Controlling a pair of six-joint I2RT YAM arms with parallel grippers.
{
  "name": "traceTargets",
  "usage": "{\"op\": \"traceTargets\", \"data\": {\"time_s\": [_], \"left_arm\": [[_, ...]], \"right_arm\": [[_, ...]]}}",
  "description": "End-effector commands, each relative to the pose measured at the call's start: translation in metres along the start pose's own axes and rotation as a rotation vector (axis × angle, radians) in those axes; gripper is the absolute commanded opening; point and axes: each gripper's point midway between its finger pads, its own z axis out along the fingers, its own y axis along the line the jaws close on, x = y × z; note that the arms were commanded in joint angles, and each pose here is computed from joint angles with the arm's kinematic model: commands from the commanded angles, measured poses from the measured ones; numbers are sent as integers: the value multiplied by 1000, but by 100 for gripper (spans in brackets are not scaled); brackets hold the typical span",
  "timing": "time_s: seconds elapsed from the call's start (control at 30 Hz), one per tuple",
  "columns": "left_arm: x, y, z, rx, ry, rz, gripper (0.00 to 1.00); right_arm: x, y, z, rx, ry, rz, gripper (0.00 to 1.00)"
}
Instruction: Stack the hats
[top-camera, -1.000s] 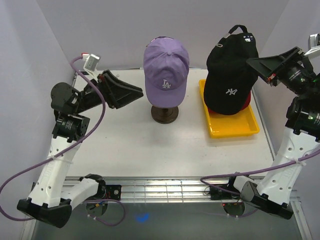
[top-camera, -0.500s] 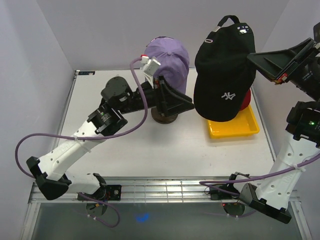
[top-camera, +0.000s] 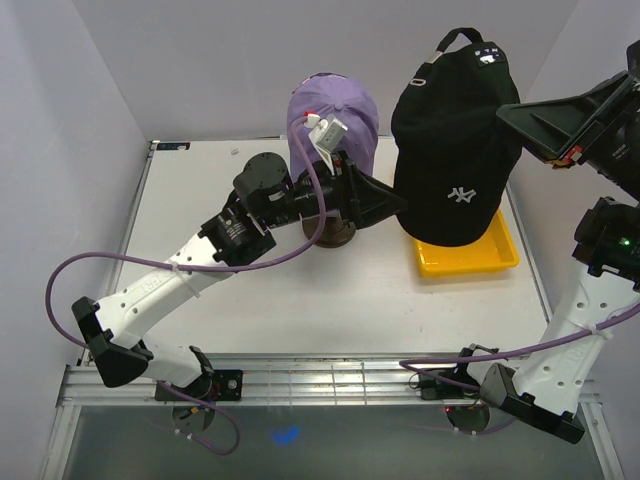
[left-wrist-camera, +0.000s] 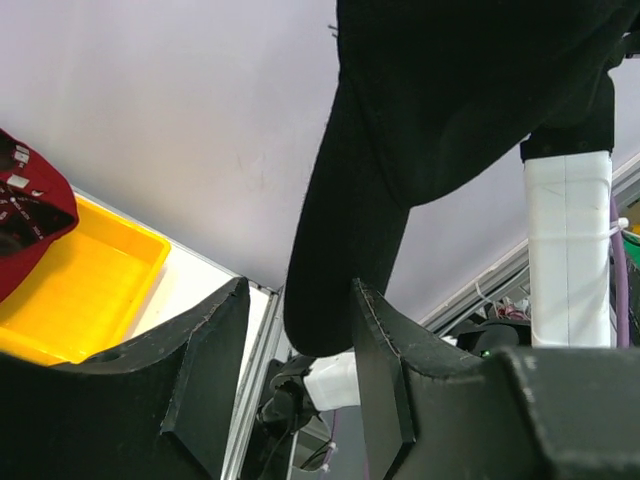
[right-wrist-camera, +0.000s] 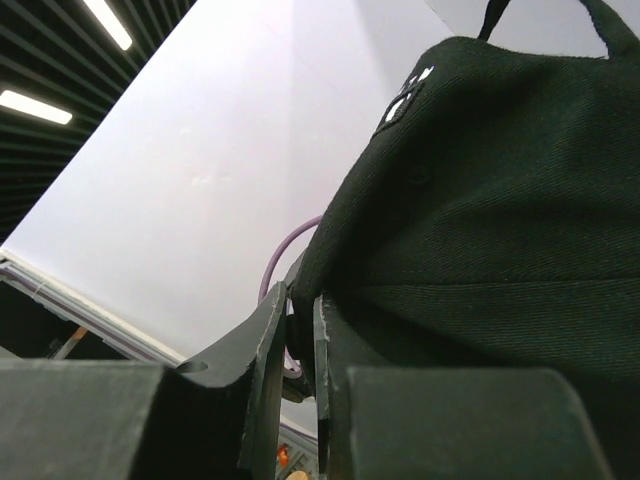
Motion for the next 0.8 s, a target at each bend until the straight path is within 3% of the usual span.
{"op": "traceTargets", "data": {"time_s": [0.0, 0.53, 0.67, 0.7, 0.77], "left_arm": [[-27, -17, -9, 23, -86, 57, 56], [-17, -44, 3, 214, -34, 7, 55], [-19, -51, 2, 243, -30, -9, 39], [-21, -52, 2, 249, -33, -10, 23], [-25, -57, 1, 260, -43, -15, 7]], "right_arm": [[8, 19, -1, -43, 9, -59, 8], [-3, 8, 0, -75, -13, -10, 8], [-5, 6, 1, -74, -16, -8, 8], [-5, 4, 1, -69, -17, -5, 8], [-7, -5, 1, -54, -24, 7, 11]]}}
